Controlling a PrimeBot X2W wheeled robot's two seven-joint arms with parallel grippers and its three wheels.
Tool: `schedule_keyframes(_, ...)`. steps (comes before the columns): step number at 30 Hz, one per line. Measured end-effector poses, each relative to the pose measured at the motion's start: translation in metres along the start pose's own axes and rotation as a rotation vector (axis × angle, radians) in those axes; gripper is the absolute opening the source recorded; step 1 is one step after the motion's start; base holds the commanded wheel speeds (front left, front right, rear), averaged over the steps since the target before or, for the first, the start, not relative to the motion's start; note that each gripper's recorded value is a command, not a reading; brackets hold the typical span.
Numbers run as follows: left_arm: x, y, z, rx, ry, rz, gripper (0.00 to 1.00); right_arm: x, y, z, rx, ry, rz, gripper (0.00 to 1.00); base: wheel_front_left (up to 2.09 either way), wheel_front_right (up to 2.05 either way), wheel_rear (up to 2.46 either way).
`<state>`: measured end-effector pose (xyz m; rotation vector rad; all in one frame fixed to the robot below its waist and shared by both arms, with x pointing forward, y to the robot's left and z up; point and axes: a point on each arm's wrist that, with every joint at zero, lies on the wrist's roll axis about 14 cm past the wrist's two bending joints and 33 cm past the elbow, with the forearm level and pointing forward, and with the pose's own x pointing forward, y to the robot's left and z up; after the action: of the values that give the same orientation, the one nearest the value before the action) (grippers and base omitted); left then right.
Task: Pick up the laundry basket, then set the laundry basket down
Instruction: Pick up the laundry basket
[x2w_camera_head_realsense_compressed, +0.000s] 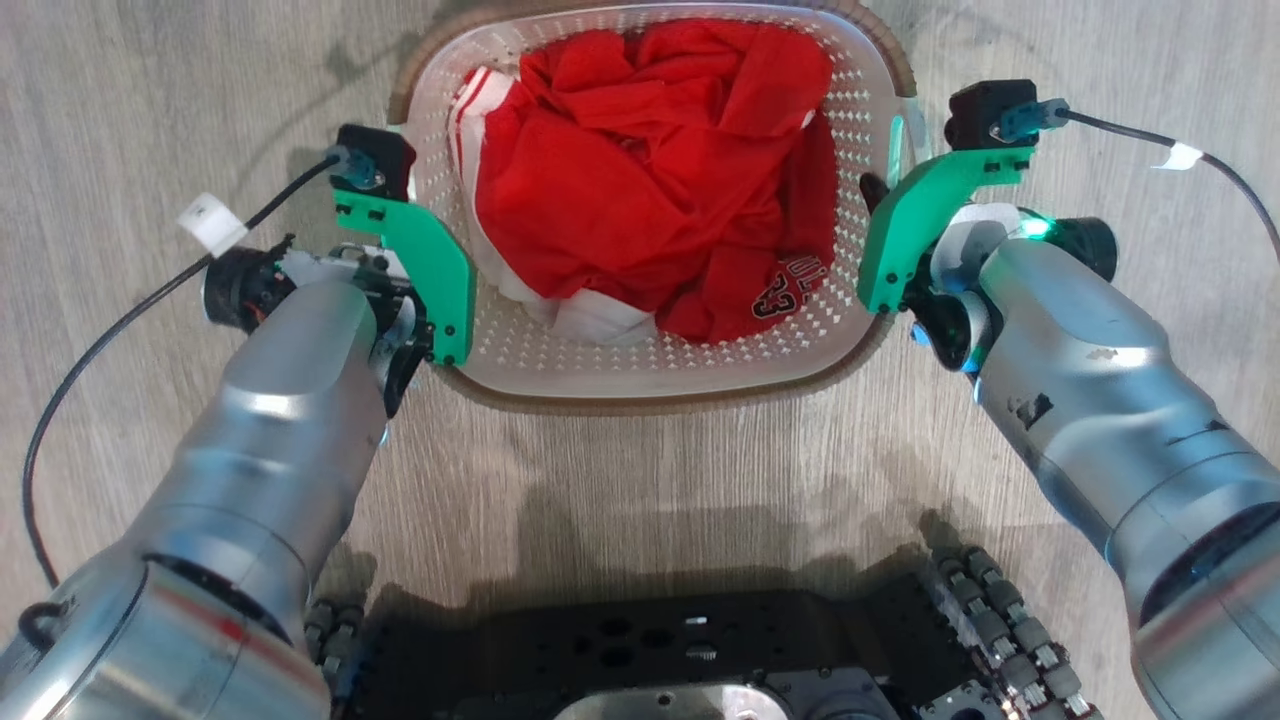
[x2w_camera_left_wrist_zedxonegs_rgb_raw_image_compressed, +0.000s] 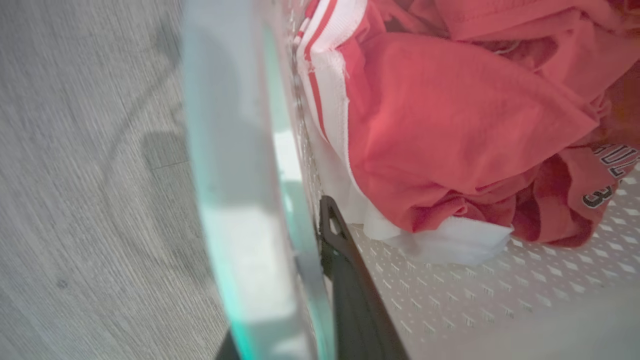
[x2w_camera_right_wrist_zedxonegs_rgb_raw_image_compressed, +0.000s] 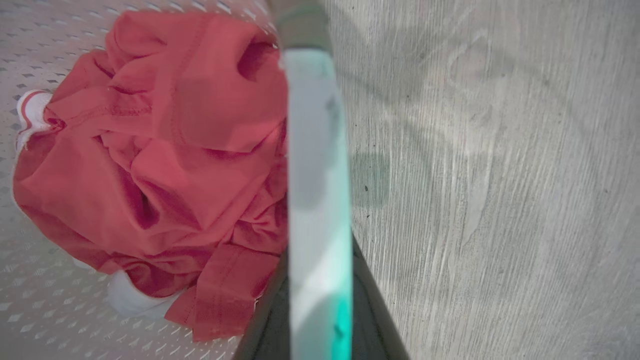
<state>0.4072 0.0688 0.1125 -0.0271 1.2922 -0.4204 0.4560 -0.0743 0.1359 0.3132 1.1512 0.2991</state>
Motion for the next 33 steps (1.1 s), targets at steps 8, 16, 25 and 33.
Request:
schedule_keyframes(8, -0.015, -0.008, 0.006, 0.012, 0.010, -0.018, 0.00, -0.016, 0.006, 0.013, -0.033, -0.011, 0.004, 0.00, 0.00, 0.00, 0.00)
schedule_keyframes(16, -0.040, -0.018, 0.000, 0.038, 0.043, -0.031, 0.00, -0.042, 0.015, 0.014, -0.041, 0.006, 0.006, 0.00, 0.00, 0.00, 0.00)
schedule_keyframes(25, -0.081, -0.035, -0.005, 0.095, 0.045, -0.034, 0.00, -0.086, 0.028, 0.013, -0.083, 0.038, 0.006, 0.00, 0.00, 0.00, 0.00)
schedule_keyframes(33, -0.121, -0.050, -0.023, 0.138, 0.061, -0.024, 0.00, -0.127, 0.045, -0.005, -0.108, 0.073, 0.016, 0.00, 0.00, 0.00, 0.00)
